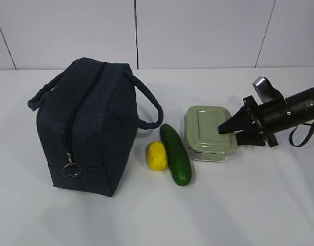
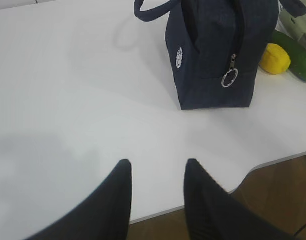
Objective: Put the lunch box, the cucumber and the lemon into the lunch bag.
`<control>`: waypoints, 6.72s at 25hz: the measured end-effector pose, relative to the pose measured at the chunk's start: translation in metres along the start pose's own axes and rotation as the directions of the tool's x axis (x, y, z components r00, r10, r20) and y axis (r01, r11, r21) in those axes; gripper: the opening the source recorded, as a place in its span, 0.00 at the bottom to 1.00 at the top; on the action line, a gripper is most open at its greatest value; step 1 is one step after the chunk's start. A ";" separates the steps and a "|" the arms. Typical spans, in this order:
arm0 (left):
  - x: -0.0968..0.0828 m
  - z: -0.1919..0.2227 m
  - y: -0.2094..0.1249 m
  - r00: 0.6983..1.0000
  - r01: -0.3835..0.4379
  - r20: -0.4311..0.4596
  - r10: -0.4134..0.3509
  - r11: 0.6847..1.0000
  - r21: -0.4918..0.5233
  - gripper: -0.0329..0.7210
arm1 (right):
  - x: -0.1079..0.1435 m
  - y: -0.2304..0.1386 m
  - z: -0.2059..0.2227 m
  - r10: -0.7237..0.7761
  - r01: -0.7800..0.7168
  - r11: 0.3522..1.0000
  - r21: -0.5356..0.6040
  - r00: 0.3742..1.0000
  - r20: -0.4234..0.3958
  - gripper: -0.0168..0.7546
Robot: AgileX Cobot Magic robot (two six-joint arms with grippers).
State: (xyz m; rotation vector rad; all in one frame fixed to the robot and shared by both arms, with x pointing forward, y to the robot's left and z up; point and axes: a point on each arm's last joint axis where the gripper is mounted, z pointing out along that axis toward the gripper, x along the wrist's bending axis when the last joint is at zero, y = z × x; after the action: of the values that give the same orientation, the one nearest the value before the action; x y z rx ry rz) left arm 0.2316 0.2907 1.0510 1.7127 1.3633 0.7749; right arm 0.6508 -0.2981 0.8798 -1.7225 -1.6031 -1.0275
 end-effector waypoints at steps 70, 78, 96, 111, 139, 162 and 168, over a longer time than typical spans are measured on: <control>0.000 0.077 0.059 0.977 0.153 0.129 -0.167 0.982 0.111 0.46 | 0.110 -0.009 -0.047 -0.114 0.119 0.990 -0.079 0.992 0.056 0.50; 0.005 0.106 0.075 0.977 0.149 0.128 -0.168 0.978 0.145 0.53 | 0.132 -0.014 -0.061 -0.130 0.135 0.984 -0.113 0.990 0.054 0.50; 0.013 0.207 0.155 0.960 0.120 0.213 -0.184 0.952 0.282 0.58 | 0.183 -0.026 -0.045 -0.157 0.145 0.981 -0.132 0.984 -0.088 0.50; 0.012 0.301 0.164 0.902 0.071 0.346 -0.257 0.881 0.469 0.58 | 0.216 -0.036 -0.016 -0.161 0.138 0.984 -0.109 0.959 -0.233 0.50; -0.009 0.306 0.205 0.713 0.118 0.560 -0.422 0.859 0.497 0.04 | 0.220 -0.041 0.039 -0.116 0.107 0.993 -0.048 0.952 -0.283 0.50; -0.018 0.310 0.206 0.569 0.136 0.658 -0.493 0.846 0.516 0.04 | 0.188 -0.025 0.071 -0.040 0.022 0.998 -0.060 0.945 -0.325 0.50; -0.020 0.322 0.206 0.500 0.194 0.684 -0.532 0.838 0.510 0.04 | 0.197 -0.021 0.069 -0.075 0.052 0.996 -0.079 0.939 -0.336 0.50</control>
State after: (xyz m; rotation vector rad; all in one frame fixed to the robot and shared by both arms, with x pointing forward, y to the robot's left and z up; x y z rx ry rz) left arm 0.5985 0.1826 1.0701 1.6045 1.1457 -0.5581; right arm 0.6383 -0.1295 1.0040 -1.4464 -1.4214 -1.3445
